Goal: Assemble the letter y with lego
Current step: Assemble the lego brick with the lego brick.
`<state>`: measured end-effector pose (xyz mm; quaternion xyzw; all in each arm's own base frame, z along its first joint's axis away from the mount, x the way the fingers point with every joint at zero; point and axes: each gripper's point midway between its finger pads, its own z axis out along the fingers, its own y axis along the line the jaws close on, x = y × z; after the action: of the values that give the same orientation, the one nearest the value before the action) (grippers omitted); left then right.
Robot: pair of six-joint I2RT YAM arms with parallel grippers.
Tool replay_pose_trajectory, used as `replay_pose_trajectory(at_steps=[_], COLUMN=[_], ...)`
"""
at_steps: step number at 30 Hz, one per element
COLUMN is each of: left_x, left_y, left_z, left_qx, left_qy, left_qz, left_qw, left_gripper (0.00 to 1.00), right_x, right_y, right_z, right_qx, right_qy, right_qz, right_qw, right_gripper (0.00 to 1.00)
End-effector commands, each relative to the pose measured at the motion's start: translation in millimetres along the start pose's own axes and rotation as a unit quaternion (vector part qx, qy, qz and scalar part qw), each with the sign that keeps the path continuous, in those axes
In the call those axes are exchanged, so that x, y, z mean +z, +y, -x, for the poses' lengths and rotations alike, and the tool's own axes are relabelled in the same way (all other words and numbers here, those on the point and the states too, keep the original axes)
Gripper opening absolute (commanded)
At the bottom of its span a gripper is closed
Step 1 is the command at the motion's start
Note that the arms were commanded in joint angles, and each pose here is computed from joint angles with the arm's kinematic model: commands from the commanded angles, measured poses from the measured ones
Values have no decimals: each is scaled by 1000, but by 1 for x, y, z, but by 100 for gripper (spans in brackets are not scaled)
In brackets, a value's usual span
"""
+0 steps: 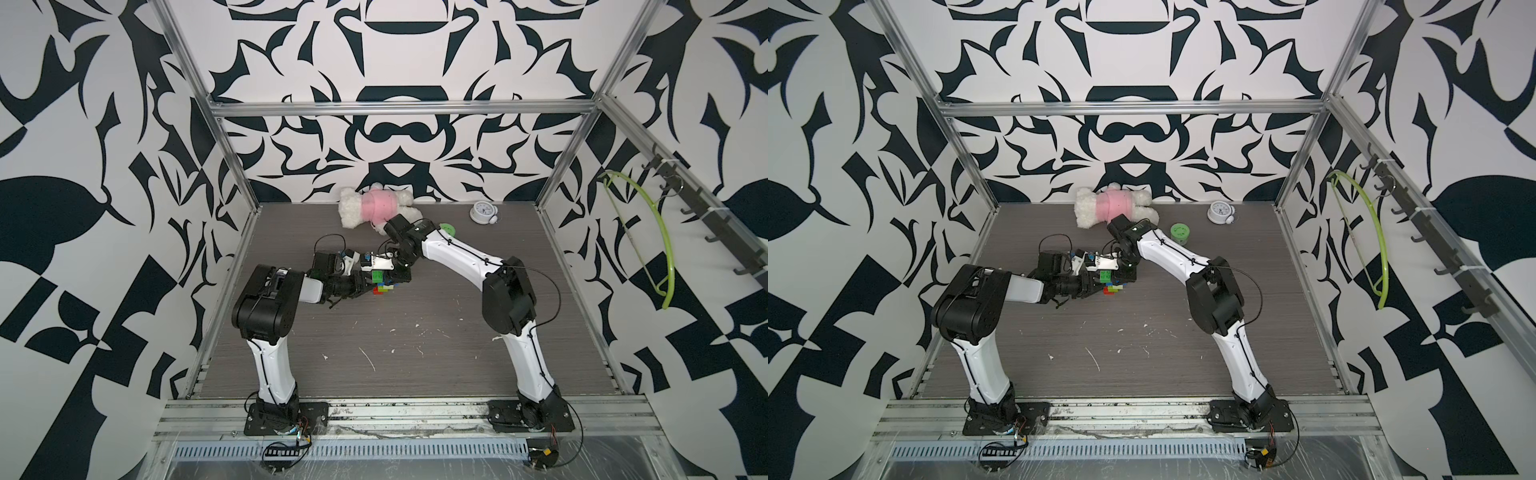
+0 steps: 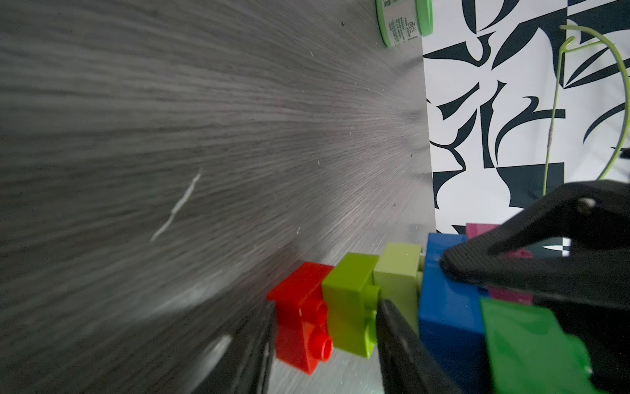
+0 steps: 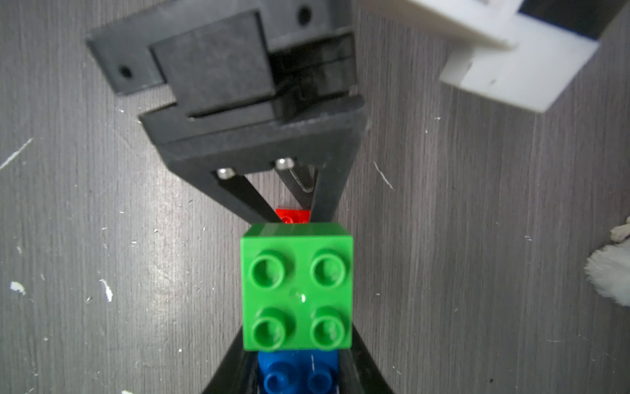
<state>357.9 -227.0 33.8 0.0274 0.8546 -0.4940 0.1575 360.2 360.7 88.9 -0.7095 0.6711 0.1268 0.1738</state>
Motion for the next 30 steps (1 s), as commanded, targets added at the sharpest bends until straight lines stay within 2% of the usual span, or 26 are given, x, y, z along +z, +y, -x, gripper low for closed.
replay_pose_trajectory(at_steps=[1,13,30], left_x=[0,0,0], left_y=[81,81,81], left_z=[-70,-70,-71], left_qx=[-126,-126,-126], left_qy=[68,68,68], left_qz=[143,143,144], left_qw=[979,979,979], left_gripper=[51,51,51], right_x=[19,-25,-34], right_y=[19,4,4], right_z=[-35,11,17], right_qx=[18,10,7], right_qy=[64,-9,-23], right_qz=[32,0,-9], right_qw=[997,1000,1000], right_gripper=[20,21,21])
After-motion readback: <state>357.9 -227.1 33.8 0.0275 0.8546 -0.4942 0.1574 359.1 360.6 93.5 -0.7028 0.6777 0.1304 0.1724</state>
